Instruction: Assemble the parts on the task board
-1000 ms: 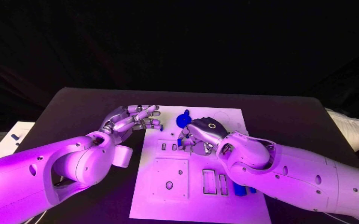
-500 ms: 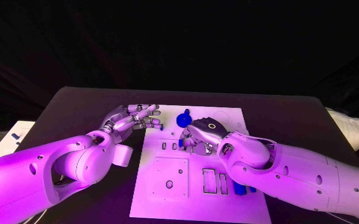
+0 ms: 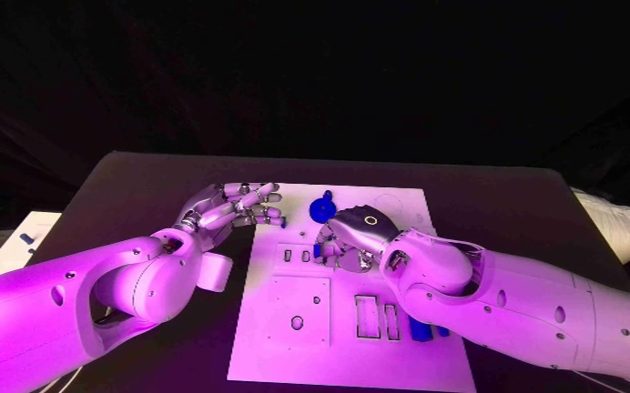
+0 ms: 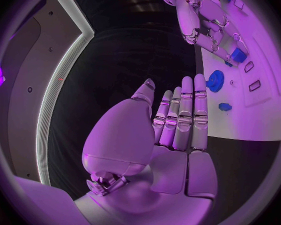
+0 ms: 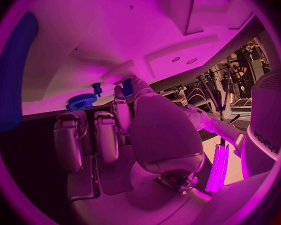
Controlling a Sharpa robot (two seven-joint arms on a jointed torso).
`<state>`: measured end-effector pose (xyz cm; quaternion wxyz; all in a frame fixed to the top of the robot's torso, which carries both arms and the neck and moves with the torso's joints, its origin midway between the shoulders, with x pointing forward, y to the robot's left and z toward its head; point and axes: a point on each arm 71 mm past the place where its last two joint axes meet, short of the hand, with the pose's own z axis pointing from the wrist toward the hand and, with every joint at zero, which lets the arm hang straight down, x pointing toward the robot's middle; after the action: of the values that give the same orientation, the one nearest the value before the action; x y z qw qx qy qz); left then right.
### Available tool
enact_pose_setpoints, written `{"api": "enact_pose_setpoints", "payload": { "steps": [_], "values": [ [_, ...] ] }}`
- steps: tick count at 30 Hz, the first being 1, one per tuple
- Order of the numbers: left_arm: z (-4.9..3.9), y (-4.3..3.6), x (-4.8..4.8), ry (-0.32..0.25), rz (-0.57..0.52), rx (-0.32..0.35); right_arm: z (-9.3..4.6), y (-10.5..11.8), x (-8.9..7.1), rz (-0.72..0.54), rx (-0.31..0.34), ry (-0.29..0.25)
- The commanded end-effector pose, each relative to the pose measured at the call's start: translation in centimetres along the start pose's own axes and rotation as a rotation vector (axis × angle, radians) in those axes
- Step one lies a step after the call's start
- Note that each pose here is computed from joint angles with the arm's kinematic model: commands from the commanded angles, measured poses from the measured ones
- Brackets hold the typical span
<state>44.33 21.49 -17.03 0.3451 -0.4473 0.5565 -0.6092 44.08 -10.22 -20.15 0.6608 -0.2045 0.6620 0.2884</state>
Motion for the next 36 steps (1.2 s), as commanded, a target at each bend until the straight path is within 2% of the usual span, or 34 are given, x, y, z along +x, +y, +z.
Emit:
{"api": "enact_pose_setpoints", "payload": {
  "steps": [1, 14, 36],
  "values": [
    [0.02, -0.06, 0.23, 0.019, -0.009, 0.004, -0.14, -0.12, 0.85, -0.025, 0.016, 0.068],
    [0.04, -0.04, 0.20, 0.018, -0.008, 0.003, -0.20, 0.09, 1.04, -0.026, 0.018, 0.093],
    [0.05, -0.01, 0.19, 0.017, -0.008, 0.000, -0.24, -0.23, 1.05, -0.040, 0.053, 0.094]
  ]
}}
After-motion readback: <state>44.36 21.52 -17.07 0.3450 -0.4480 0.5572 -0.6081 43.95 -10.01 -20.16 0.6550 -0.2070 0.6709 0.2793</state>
